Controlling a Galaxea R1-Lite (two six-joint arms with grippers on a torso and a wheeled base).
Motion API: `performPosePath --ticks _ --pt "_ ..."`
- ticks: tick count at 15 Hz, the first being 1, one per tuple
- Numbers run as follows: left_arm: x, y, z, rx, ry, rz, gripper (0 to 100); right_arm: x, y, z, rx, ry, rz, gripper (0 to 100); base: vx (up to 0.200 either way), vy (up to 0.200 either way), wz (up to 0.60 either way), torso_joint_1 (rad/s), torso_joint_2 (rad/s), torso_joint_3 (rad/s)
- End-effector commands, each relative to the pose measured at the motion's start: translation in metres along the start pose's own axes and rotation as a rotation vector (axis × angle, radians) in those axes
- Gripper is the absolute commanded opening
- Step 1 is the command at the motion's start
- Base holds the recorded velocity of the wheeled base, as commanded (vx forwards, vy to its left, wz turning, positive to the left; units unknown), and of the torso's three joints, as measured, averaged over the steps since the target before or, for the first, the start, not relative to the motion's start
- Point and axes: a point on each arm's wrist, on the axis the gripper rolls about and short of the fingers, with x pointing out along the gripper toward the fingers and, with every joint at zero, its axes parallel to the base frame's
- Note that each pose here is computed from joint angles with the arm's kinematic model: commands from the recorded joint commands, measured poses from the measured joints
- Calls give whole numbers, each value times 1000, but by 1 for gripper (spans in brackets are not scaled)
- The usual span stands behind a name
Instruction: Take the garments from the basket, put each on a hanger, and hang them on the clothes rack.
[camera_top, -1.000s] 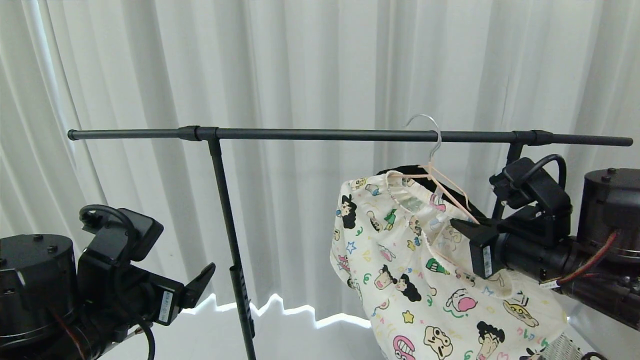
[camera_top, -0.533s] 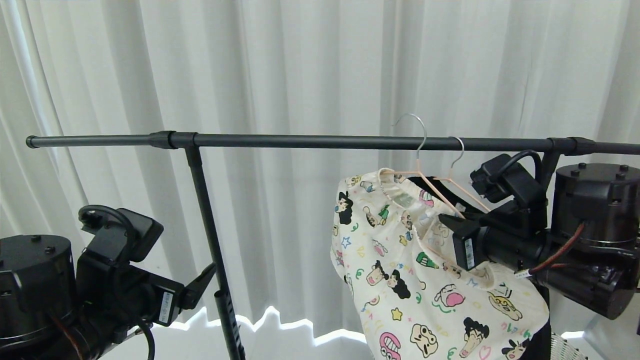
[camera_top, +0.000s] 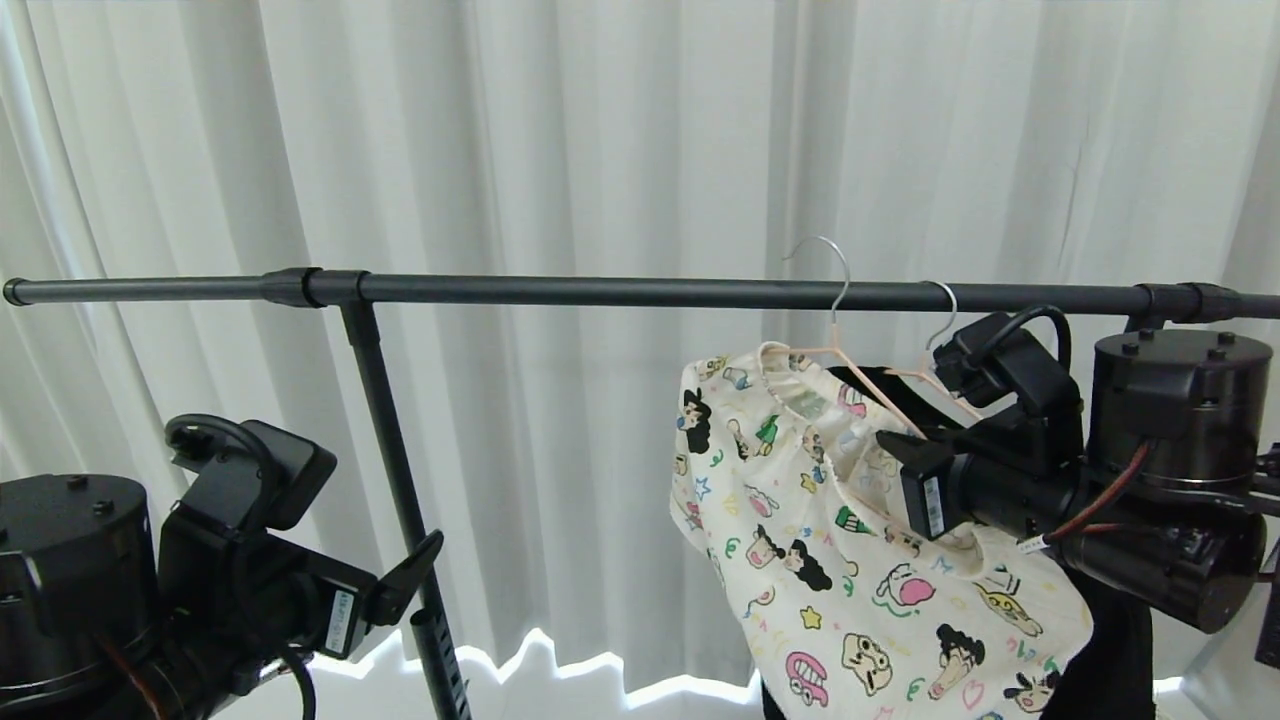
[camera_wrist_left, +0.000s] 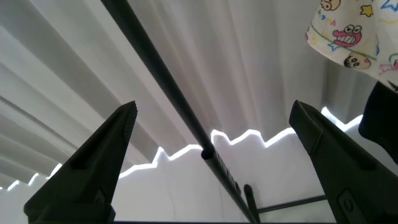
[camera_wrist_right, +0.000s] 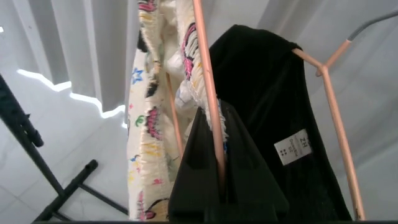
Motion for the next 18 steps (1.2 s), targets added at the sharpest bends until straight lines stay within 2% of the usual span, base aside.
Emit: performPosePath --ticks 1,8,14,15,18 --pt "0 0 0 0 -2 -2 100 10 -6 1 6 7 -28 0 0 0 0 0 0 0" --pt "-7 0 -7 3 5 -3 100 42 -5 -15 -9 94 -97 0 0 0 0 0 0 0" --pt "-12 1 -11 2 2 -3 100 44 -4 -16 -11 100 -99 0 0 0 0 0 0 0" --pt "-12 1 -11 1 0 -2 100 43 -5 -15 -10 95 -99 100 0 0 0 0 0 0" --pt "-13 2 -10 -4 -7 3 100 29 -8 -4 2 47 -101 100 0 0 0 0 0 0"
